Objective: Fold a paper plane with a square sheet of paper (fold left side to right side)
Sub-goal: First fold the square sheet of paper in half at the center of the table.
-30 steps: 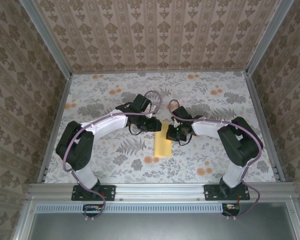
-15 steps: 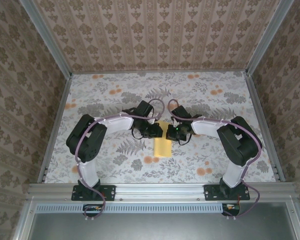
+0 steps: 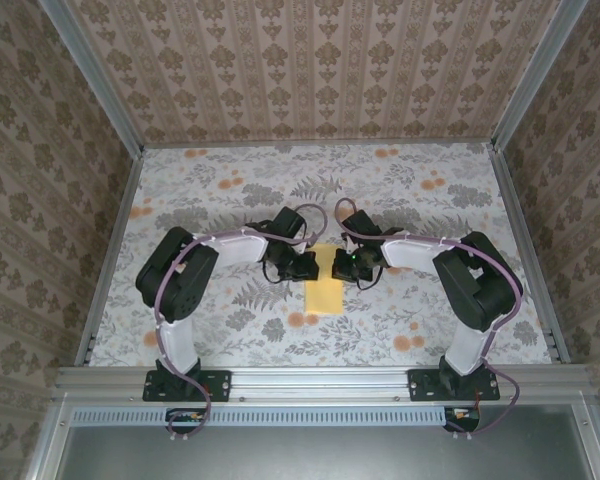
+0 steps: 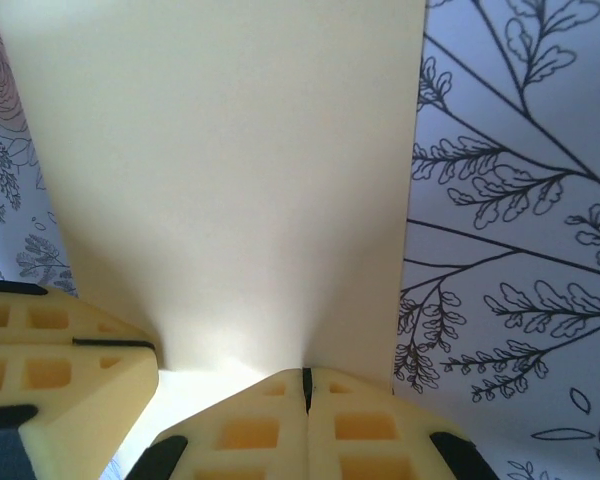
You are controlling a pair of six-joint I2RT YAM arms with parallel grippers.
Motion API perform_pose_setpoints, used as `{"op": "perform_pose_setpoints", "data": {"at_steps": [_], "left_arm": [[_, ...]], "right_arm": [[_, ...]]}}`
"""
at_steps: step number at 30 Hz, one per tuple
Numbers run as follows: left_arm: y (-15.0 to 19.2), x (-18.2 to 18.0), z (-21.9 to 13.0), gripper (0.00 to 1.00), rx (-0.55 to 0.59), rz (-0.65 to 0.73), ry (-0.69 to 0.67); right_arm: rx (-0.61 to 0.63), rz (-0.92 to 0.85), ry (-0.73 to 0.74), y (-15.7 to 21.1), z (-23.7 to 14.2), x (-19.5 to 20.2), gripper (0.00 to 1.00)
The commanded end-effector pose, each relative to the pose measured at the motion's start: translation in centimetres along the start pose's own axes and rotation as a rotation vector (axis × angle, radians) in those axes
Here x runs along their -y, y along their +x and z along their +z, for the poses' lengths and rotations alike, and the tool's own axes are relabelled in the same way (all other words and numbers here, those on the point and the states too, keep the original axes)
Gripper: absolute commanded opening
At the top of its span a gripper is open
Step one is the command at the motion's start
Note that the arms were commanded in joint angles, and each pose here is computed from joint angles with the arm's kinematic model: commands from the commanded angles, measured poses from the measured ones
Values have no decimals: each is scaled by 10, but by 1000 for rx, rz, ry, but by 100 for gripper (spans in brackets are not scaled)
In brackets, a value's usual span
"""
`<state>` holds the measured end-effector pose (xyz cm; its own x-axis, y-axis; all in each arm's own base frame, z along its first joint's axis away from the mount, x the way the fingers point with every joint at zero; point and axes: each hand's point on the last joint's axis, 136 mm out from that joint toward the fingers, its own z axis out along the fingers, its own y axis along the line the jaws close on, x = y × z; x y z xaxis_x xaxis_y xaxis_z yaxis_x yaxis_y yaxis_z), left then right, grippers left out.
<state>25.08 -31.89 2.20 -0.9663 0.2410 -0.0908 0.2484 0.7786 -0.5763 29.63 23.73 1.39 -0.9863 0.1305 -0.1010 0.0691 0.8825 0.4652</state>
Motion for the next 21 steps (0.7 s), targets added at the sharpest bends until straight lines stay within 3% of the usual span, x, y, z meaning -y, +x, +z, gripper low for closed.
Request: {"op": "perform_pose_setpoints", "data": {"at_steps": [1, 15, 21], "left_arm": [[9, -20, 3, 8, -26, -21, -53], [17, -46, -19, 8, 3, -66, -80], [5, -29, -38, 8, 70, -31, -30]], "right_arm": [[-94, 21, 157, 27, 13, 39, 2], [-99, 17, 179, 30, 12, 45, 1], [-96, 15, 168, 29, 12, 42, 1]]}}
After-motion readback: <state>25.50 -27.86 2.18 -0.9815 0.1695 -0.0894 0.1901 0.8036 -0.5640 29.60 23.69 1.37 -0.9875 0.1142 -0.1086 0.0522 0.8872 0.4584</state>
